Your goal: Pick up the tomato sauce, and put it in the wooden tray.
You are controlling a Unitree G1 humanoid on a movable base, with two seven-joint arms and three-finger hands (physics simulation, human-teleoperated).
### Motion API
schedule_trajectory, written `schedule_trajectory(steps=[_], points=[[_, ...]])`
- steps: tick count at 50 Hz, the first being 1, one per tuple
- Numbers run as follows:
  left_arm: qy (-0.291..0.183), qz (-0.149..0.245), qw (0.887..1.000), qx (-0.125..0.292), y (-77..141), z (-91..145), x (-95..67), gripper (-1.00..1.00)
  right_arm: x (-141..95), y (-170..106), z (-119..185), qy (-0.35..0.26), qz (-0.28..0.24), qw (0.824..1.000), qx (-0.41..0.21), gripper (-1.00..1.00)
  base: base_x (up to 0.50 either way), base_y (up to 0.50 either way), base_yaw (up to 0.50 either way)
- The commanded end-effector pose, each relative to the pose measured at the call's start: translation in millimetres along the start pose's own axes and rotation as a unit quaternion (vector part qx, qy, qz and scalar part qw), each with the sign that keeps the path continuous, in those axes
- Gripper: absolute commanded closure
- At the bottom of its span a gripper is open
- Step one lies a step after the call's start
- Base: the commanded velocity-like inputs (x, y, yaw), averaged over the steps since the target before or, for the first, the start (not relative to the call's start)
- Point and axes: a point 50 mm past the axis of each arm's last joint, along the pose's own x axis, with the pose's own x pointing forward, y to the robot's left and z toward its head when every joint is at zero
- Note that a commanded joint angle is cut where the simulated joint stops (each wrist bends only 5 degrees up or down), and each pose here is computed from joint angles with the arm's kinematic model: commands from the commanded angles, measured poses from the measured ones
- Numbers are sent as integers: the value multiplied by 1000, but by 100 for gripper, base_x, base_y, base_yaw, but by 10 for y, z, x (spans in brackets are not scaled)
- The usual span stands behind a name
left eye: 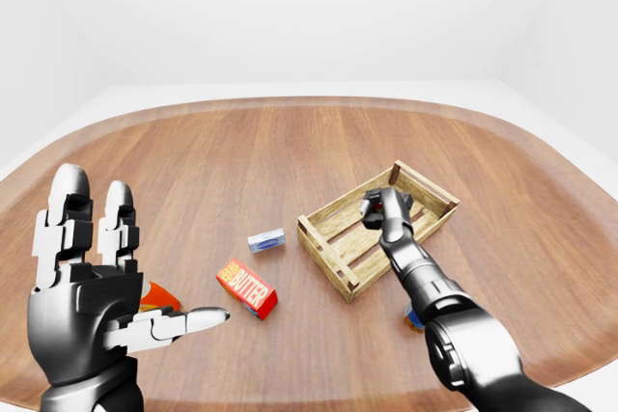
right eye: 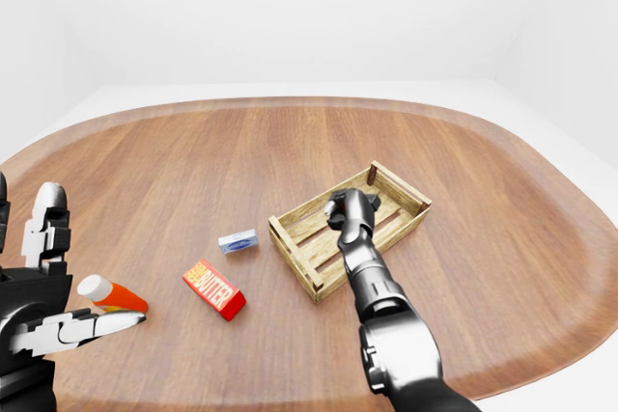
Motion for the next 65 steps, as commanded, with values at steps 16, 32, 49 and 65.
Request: schedule_trajectory(steps=[16,32,49,65], points=[[2,0,1000,0,2,-14,6,-100,13,51,-16,11,9,1000,-6,100,0,0,0],[-1,2,1000,0,14,1,2,-100,-4,65,-110,24,11,1000,-4,100,0,0,0],[-4,3,1000,1,21,15,-3,-100,-24,80,-168,26,11,1000,-1,100,0,0,0],[-2,2,1000,2,17,11,-8,-100,-23,66,-176,23,7,1000,5,-100,0,0,0]])
